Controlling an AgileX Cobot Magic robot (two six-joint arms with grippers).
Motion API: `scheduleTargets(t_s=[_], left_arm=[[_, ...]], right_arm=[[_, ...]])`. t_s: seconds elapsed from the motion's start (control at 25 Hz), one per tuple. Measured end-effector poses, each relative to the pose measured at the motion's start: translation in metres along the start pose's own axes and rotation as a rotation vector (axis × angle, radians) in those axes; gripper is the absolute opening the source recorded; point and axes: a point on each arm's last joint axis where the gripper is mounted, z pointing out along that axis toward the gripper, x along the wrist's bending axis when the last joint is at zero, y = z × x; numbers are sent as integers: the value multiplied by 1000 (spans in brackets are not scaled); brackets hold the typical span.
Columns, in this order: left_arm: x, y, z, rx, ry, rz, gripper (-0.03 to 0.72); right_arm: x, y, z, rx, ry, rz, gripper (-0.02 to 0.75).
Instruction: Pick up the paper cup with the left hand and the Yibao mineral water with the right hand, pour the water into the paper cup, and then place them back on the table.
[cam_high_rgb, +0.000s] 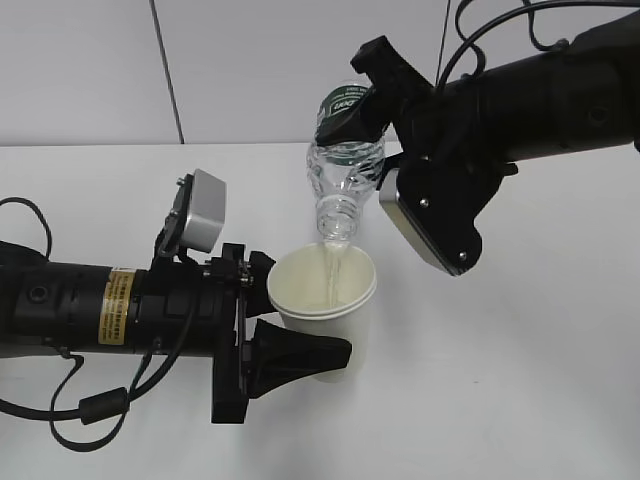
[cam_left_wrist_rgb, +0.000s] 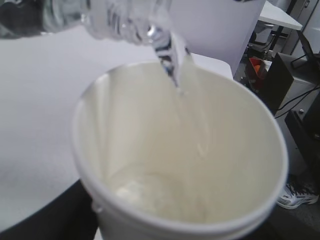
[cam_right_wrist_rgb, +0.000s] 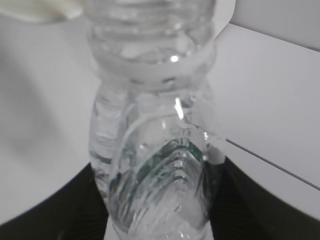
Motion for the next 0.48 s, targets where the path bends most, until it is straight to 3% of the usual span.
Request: scheduleTargets(t_s=[0.48], left_arm=[[0,0,0,1,-2,1,435]], right_arm=[[0,0,0,2,1,-20,427]])
